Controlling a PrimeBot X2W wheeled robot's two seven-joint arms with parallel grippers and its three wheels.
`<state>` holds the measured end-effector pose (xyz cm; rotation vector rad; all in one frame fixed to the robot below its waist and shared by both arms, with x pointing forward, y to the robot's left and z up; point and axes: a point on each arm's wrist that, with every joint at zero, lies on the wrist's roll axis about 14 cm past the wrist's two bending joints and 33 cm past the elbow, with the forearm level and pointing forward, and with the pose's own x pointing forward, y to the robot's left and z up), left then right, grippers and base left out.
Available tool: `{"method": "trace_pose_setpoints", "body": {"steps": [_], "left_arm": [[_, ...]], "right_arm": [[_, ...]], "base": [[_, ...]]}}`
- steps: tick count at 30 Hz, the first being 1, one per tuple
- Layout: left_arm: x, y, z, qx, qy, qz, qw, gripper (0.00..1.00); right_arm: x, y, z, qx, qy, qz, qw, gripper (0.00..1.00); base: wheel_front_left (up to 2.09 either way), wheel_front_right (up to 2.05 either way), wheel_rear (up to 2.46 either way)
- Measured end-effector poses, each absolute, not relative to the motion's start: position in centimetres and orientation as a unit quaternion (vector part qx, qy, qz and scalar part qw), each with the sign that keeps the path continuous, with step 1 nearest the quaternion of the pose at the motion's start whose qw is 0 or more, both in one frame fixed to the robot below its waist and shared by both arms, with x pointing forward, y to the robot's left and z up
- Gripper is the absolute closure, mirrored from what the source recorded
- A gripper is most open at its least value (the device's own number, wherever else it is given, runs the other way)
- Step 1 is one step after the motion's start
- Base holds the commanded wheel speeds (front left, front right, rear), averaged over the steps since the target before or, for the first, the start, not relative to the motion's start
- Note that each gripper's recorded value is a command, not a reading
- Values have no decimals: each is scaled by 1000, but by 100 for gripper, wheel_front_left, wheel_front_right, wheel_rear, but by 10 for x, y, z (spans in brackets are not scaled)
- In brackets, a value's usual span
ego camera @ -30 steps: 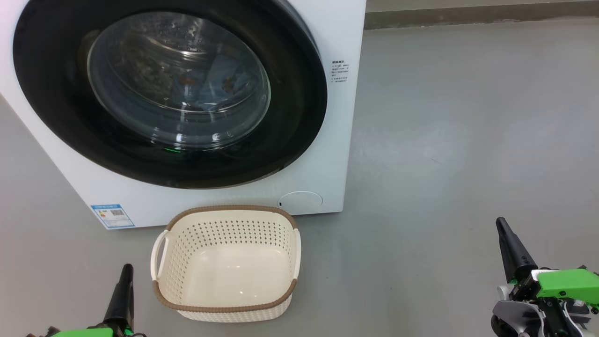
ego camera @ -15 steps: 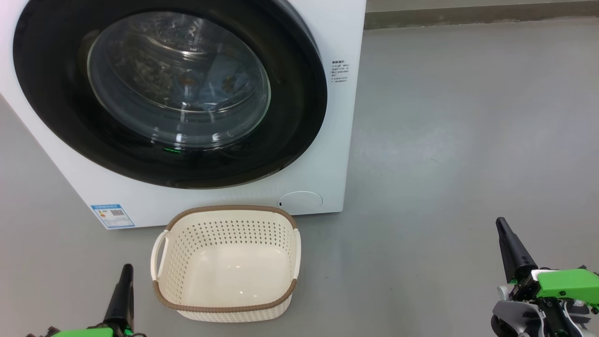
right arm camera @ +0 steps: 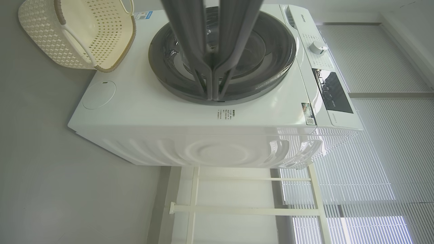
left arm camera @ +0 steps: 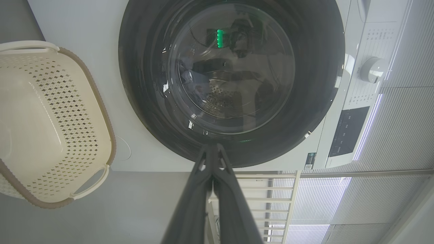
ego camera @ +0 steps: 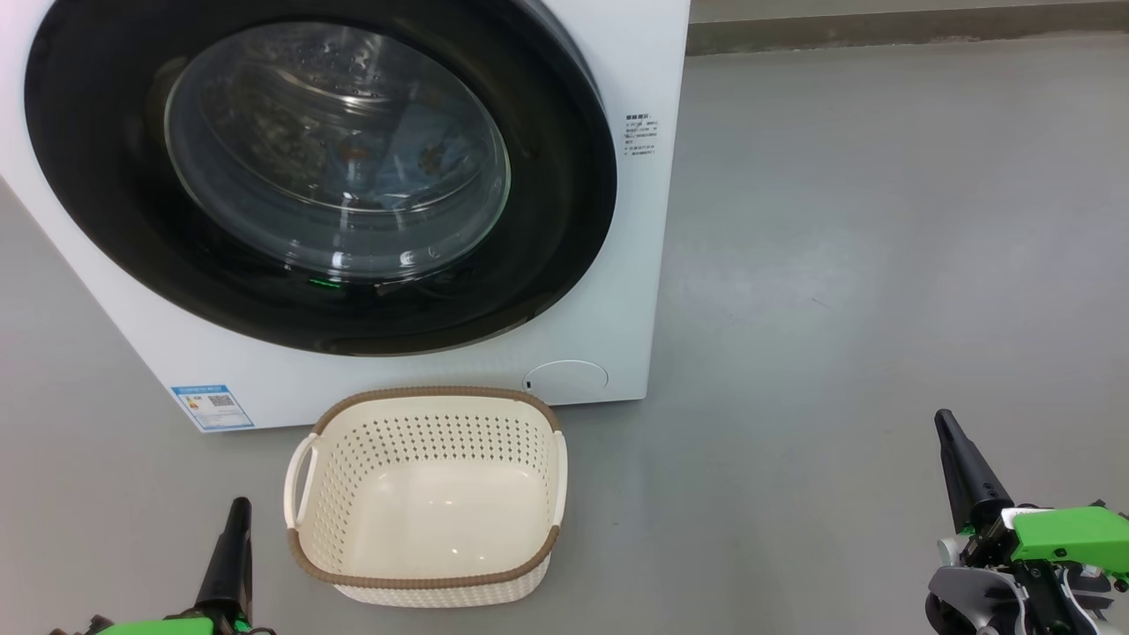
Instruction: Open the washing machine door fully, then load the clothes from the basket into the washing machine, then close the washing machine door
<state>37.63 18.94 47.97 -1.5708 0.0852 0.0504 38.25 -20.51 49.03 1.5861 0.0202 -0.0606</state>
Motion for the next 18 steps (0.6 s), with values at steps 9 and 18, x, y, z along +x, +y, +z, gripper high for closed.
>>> {"method": "trace_pose_setpoints", "body": {"steps": [9, 18], "left_arm": [[376, 189, 480, -707, 38, 23, 706, 100], [376, 189, 480, -707, 38, 23, 706, 100]], "right_arm": [[382, -205, 490, 712, 9, -27, 701, 100], [382, -205, 490, 712, 9, -27, 701, 100]], "base": [[0, 0, 0], [0, 0, 0]]}}
